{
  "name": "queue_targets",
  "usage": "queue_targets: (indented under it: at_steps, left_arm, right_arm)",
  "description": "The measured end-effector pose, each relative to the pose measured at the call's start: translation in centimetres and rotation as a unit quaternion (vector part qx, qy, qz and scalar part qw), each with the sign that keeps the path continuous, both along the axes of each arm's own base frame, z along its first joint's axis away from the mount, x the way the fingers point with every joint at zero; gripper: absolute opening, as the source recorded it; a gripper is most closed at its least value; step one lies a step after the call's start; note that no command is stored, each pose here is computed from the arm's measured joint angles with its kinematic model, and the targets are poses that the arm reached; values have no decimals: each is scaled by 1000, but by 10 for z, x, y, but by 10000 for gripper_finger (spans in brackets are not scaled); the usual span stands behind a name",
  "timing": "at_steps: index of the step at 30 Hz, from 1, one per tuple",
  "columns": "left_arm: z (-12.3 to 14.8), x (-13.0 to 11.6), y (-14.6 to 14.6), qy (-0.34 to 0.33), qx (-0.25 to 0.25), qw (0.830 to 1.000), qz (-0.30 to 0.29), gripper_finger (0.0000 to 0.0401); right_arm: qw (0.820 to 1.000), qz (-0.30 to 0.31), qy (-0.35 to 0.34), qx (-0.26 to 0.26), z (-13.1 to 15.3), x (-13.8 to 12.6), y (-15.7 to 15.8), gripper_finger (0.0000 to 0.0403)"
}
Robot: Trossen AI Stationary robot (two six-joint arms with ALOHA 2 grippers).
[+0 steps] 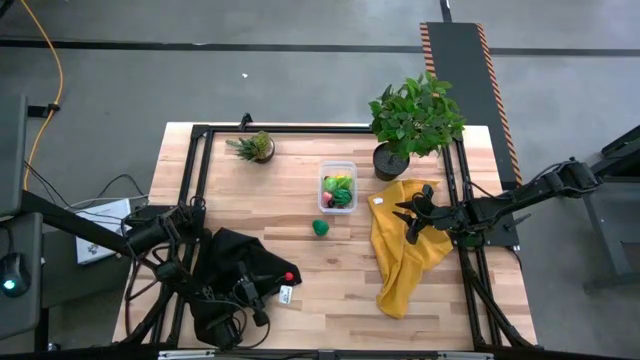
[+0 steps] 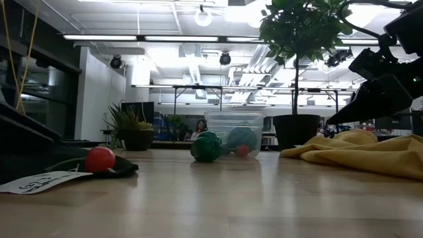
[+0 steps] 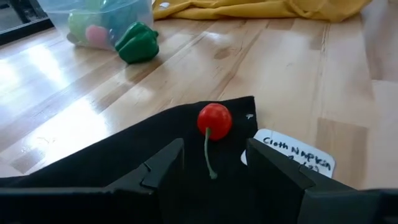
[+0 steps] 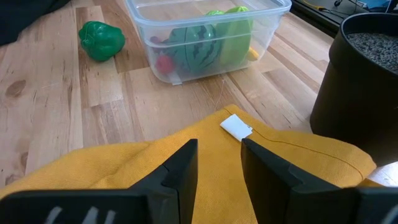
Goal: Pick and placing Produce into tupperware
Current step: Put the red cherry into the transparent bin
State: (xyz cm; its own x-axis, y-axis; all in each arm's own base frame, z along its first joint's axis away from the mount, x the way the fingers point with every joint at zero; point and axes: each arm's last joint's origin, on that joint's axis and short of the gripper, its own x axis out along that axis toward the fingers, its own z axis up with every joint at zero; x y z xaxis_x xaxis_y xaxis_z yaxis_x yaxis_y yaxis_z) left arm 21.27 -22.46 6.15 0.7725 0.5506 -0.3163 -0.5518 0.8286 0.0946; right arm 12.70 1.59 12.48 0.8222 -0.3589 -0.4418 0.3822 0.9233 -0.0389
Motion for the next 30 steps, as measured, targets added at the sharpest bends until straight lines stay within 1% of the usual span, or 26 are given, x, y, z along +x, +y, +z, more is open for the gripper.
queue_targets:
  at_steps: [15,18,22,30]
  left_arm:
    - [1,2,-2,-11,-12,1000,-1,161]
    - [1,3,-1,-10,-11,1000,1,161]
    - [1,6,1,-1,3,1000,1,161]
    - [1,11,2,-4,-5,1000,5,161]
  right_arm:
    - [1000,0,0,0,0,0,0,114]
    - [1000,0,0,0,0,0,0,114]
    - [1000,0,0,0,0,0,0,114]
    - [1000,0,0,0,0,0,0,114]
